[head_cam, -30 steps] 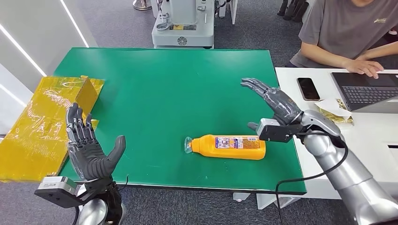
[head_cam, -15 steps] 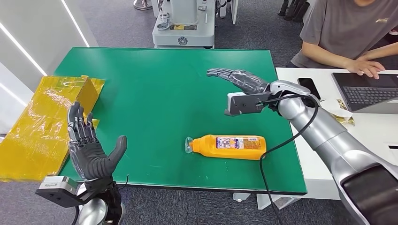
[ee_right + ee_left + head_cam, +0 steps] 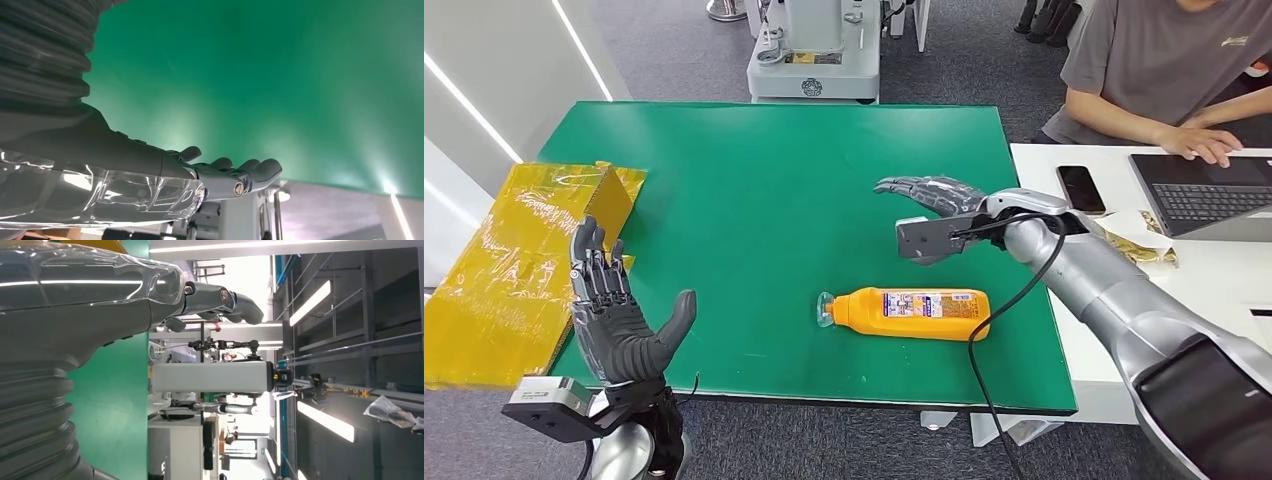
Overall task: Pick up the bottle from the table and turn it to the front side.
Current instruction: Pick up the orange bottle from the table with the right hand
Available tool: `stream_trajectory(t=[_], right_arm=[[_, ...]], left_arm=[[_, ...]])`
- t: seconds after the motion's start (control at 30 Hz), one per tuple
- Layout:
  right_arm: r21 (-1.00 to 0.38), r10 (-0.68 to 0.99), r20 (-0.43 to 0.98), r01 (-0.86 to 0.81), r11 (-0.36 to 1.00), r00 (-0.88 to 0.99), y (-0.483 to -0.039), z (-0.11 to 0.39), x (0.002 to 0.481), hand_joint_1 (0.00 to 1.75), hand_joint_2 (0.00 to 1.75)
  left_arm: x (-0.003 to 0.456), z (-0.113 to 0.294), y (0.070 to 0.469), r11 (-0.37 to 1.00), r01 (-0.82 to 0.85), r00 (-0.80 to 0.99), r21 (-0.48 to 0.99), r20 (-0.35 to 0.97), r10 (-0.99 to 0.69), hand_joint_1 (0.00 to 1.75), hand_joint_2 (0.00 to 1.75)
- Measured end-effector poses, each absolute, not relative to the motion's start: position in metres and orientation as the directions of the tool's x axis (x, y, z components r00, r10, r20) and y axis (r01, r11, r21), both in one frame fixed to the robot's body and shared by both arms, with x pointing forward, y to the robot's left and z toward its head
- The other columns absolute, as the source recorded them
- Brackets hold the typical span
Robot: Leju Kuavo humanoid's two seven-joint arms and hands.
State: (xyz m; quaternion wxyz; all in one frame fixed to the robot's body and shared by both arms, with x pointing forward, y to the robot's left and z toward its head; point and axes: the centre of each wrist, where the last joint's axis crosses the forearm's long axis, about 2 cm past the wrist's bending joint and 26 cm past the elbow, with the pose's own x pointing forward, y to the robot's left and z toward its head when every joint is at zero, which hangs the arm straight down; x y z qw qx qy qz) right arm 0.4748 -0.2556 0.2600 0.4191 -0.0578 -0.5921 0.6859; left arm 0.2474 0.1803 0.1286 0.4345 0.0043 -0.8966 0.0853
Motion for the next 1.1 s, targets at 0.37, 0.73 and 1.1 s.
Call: stream_trajectory(t=[0.37, 0.73, 1.1], right_arm=[[-0.828, 0.678, 0.393, -0.560, -0.033, -0.621, -0.244, 0.231, 0.469, 0.00, 1.75], [-0.805, 0.698, 0.405, -0.592, -0.033, -0.591, -0.246, 0.200, 0.458, 0.00, 1.75], [-0.781, 0.750, 0.374, -0.622, -0.061, -0.545, -0.266, 0.155, 0.435, 0.00, 1.75]], left_arm=[[0.254, 0.134, 0.179, 0.988, -0.056, -0.637, -0.146, 0.767, 0.077, 0.00, 1.75], [0.258, 0.134, 0.177, 0.988, -0.048, -0.635, -0.146, 0.768, 0.083, 0.00, 1.75], [0.258, 0.131, 0.174, 0.990, -0.033, -0.627, -0.139, 0.774, 0.088, 0.00, 1.75]])
